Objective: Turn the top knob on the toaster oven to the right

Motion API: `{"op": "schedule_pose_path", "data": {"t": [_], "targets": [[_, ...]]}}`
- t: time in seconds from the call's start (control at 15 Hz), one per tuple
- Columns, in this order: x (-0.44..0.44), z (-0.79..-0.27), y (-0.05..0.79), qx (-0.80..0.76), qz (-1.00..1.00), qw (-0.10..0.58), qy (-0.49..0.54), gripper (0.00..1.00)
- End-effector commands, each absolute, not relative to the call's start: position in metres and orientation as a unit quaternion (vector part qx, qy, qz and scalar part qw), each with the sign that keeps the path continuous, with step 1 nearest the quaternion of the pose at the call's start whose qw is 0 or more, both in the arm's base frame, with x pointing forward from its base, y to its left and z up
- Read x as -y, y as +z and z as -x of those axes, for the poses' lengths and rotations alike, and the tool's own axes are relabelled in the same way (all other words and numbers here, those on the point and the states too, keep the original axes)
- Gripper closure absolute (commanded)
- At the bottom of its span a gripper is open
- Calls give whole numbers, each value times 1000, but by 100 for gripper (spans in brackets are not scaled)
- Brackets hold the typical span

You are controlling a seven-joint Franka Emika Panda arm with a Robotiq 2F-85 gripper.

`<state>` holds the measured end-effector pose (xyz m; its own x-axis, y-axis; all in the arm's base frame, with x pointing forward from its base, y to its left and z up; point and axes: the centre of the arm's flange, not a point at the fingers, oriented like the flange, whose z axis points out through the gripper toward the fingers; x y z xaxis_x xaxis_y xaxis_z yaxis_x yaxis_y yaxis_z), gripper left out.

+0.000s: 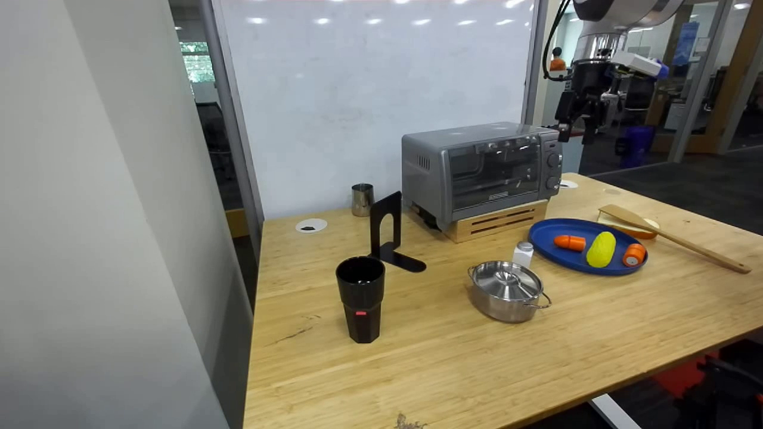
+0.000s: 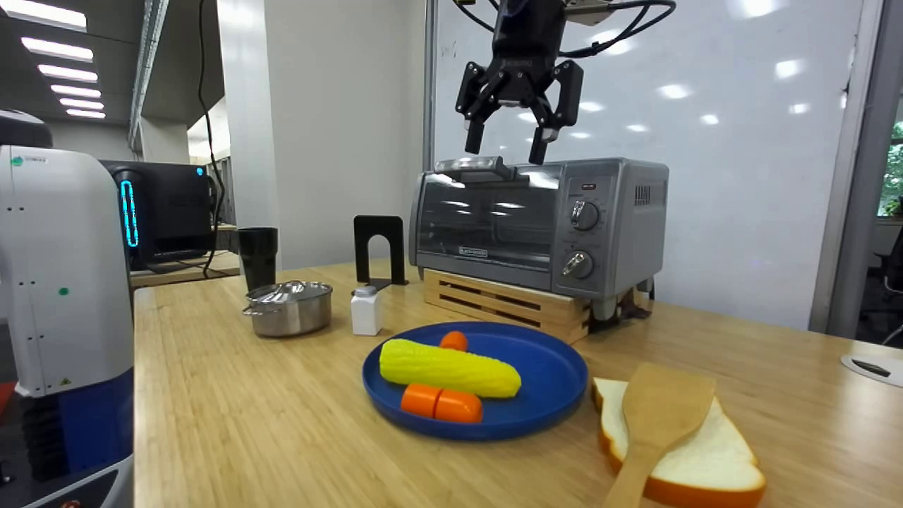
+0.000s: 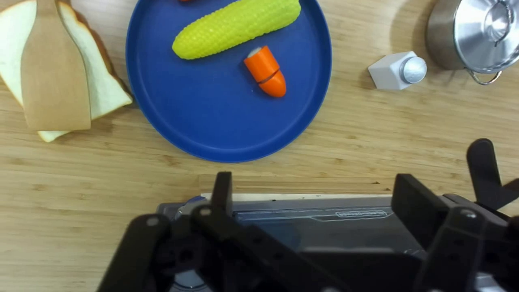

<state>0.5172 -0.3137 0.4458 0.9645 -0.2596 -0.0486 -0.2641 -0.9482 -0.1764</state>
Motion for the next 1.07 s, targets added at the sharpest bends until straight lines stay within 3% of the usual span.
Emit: {"op": "schedule_pose_path", "data": {"t": [0.0, 1.0], "targets": [[314, -517, 447, -133, 987, 91, 12, 0], [368, -530, 401, -123, 989, 69, 50, 0]]}}
